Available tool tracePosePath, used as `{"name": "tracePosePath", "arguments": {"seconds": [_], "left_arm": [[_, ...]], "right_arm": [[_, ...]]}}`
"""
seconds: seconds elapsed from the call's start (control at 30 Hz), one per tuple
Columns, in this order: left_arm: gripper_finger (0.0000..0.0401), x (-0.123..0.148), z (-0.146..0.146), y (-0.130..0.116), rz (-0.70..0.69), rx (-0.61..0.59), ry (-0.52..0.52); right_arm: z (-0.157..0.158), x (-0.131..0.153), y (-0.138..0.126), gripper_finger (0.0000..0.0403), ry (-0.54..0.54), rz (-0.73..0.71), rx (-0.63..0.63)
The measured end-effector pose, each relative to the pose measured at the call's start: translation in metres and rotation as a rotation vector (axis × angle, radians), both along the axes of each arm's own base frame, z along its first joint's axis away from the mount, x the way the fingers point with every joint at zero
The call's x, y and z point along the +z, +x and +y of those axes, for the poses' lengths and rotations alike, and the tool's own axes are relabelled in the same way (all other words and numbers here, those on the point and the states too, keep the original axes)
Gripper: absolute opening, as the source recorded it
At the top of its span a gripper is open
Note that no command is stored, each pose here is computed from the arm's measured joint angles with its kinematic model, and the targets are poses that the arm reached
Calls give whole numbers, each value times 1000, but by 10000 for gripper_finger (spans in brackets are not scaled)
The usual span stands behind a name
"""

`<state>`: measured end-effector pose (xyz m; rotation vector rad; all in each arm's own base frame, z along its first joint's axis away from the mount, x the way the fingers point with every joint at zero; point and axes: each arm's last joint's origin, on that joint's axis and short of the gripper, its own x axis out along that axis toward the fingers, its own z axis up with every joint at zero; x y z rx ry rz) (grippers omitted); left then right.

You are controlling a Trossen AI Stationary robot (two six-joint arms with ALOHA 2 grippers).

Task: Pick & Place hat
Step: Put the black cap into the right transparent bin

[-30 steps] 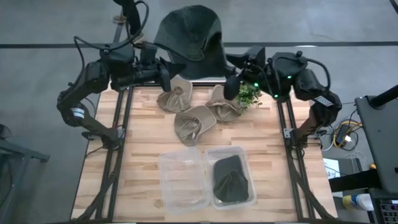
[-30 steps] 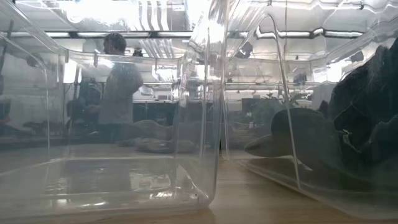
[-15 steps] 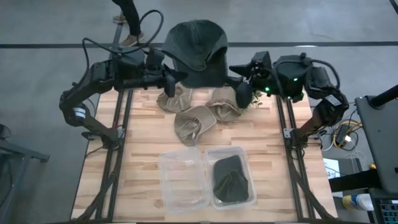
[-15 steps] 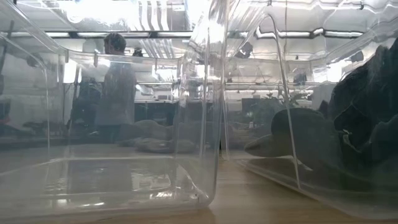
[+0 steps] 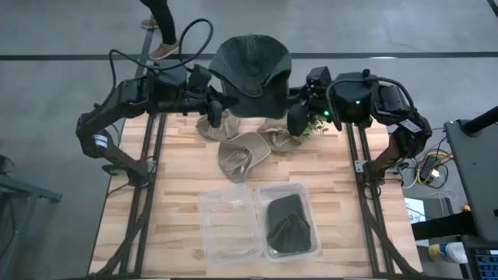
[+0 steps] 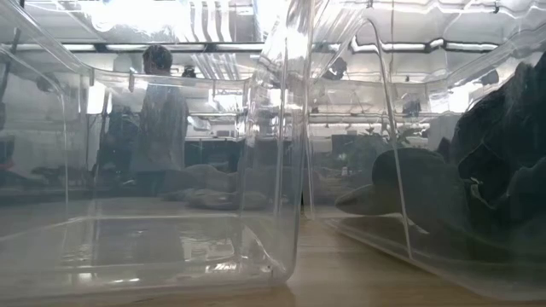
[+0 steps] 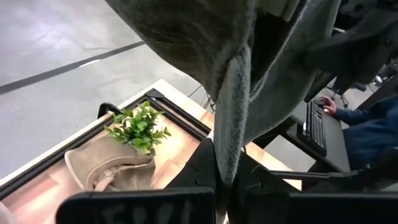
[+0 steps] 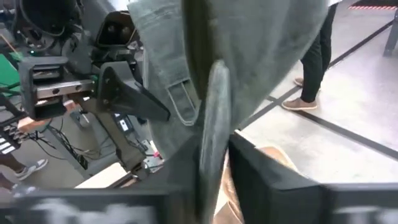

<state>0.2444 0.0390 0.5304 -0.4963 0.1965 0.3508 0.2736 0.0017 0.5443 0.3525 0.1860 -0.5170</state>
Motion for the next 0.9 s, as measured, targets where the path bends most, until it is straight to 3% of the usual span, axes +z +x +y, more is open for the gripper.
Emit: {"name": "tracePosePath", "arguments": {"seconds": [0.07, 0.13, 0.4, 0.63, 0.9], "left_arm": [[7, 0, 0, 0, 1, -2, 4], [16, 1, 0, -1, 3, -7, 25], [55, 1, 1, -1, 55, -4, 185], [119, 9, 1, -16, 62, 25, 315], [145, 31, 1, -45, 21, 159, 549]], "right_arm": [[-1, 0, -1, 26, -2, 6, -10], [-1, 0, -1, 17, 9, -1, -14], [-1, -6, -5, 11, 59, 46, -26], [-3, -8, -21, 10, 104, 76, -99], [-4, -16, -52, 9, 316, 147, -162]]}}
